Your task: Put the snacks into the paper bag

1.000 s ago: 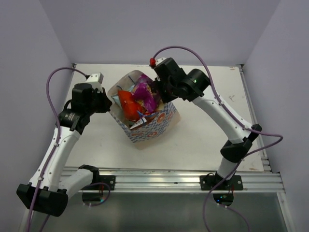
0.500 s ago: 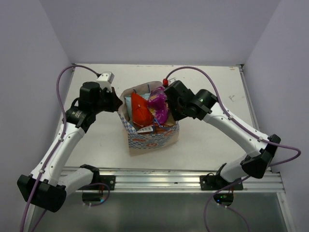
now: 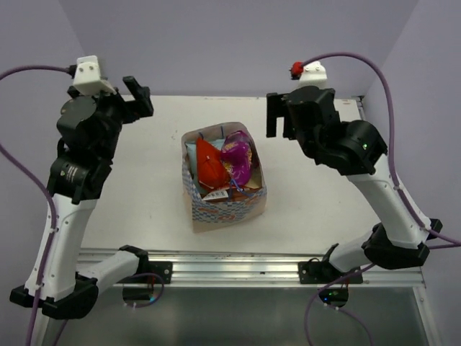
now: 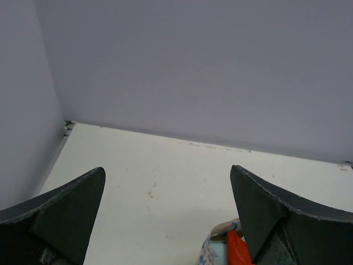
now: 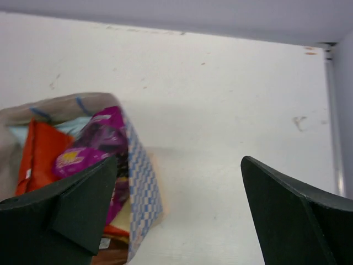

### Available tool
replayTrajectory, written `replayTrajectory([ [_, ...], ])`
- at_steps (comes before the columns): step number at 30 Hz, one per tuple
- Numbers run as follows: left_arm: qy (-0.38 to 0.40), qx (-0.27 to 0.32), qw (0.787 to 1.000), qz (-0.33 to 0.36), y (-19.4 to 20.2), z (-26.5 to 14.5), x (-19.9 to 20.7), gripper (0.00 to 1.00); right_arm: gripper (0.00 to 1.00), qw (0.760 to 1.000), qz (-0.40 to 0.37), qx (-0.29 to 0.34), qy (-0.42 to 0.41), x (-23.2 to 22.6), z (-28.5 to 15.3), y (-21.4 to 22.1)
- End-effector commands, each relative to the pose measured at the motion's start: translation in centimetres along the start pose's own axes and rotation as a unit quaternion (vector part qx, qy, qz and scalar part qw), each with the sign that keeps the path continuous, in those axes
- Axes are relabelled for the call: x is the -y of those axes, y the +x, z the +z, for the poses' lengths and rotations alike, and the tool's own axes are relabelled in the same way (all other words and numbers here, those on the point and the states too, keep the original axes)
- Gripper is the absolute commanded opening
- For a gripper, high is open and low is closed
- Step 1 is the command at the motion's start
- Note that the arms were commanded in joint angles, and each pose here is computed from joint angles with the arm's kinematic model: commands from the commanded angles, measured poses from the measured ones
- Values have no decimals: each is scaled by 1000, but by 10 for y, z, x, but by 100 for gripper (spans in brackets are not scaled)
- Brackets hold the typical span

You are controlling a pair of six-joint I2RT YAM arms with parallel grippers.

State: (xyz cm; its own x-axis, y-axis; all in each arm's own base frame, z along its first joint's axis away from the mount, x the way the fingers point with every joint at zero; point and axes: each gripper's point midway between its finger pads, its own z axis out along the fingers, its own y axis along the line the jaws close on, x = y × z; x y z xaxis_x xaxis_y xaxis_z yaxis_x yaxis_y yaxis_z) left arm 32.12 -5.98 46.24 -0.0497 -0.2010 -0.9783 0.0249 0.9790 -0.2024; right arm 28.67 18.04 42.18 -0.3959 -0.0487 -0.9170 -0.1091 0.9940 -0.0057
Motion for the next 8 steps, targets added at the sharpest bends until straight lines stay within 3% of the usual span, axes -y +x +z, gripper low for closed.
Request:
replayTrajectory([
  [1, -143, -7, 988, 50, 10, -5, -54, 100, 99, 982, -47, 13, 180, 68, -8, 5],
  [5, -160, -69, 983, 54, 56, 1, -65, 100, 99, 972, -65, 13, 226, 86, -10, 17],
  [8, -159, -70, 984, 41, 63, -1, -69, 100, 99, 970, -62, 15, 236, 92, -13, 23],
])
